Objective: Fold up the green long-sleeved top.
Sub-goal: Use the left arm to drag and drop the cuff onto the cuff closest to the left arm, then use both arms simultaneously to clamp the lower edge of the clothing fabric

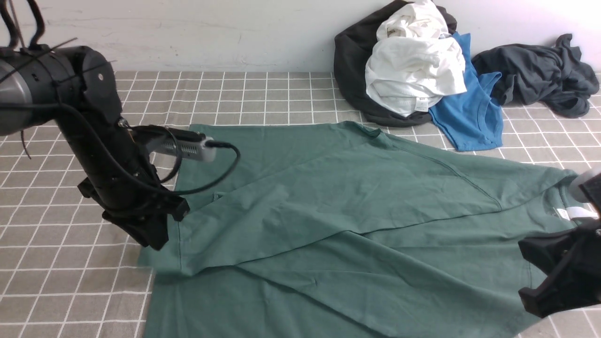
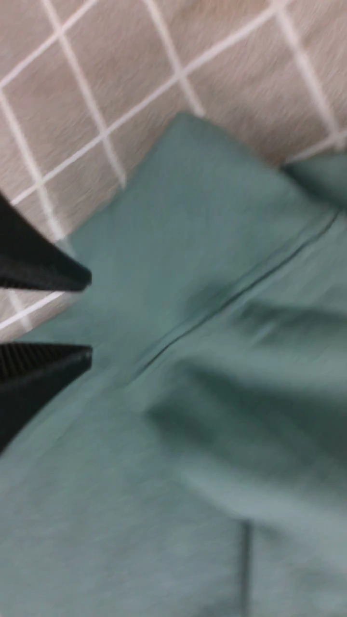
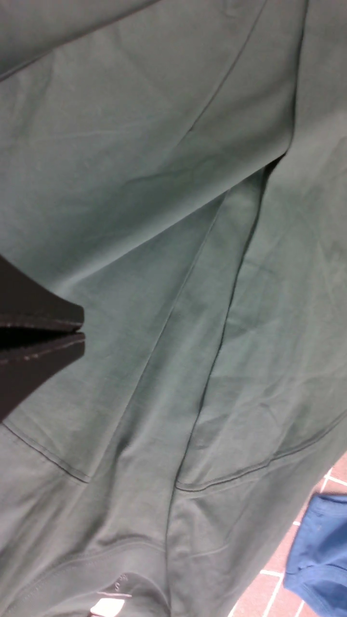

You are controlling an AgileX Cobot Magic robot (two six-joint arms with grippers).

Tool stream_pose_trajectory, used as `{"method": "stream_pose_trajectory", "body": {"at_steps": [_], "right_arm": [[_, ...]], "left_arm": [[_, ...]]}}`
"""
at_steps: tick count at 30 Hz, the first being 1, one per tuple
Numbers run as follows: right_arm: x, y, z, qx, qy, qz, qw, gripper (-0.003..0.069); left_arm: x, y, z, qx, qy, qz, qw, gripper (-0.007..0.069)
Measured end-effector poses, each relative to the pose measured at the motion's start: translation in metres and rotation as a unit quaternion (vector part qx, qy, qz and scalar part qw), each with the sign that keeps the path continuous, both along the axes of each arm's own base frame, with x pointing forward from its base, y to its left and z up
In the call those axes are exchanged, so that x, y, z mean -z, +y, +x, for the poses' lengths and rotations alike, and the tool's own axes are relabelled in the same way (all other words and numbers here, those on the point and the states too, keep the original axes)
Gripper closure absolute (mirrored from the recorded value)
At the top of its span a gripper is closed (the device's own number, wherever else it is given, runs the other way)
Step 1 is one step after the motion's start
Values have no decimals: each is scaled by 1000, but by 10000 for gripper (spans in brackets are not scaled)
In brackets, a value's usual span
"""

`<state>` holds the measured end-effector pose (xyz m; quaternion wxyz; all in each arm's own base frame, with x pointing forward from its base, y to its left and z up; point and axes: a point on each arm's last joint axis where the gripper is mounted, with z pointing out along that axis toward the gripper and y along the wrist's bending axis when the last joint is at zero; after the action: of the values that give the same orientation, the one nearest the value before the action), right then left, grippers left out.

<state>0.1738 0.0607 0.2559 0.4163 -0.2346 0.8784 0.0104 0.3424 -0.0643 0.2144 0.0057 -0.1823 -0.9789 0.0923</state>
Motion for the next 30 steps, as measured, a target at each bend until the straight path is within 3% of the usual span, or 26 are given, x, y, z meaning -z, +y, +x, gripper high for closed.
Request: {"method": "stream_pose_trajectory", "body": {"at_steps": [4,6,9,10,12,13,16,20,25,27,30], "right_arm": [[2,-1,-2,6,20,2,1000,669],[3,-1,-3,8,26,5,1000,669],[3,0,-3,12,31,14,999,669],[4,1,-4,14,33,18,999,669],[4,1,-4,13,35,21,999,669],[4,1,-4,13,35,22,999,669],[4,2,-4,10,39,29,999,669],[4,5,-5,3,43,40,998,669],[4,6,-6,-14,42,34,998,669],[4,6,-6,-20,40,30,999,669],[3,6,-6,-28,38,22,999,669]], "left_arm": [[-8,-15,-19,10,7,7,1000,265],[-5,-26,-37,33,18,13,999,211],[1,-45,-73,99,38,25,994,188],[7,-53,-94,146,51,38,987,182],[21,-63,-130,238,61,60,968,178],[25,-64,-135,254,61,66,963,178],[45,-65,-167,373,38,117,919,178],[62,-64,-176,437,1,147,887,178],[72,-66,-175,456,-25,145,878,235],[73,-66,-175,456,-24,143,878,312],[71,-67,-173,445,-40,143,883,531]]}}
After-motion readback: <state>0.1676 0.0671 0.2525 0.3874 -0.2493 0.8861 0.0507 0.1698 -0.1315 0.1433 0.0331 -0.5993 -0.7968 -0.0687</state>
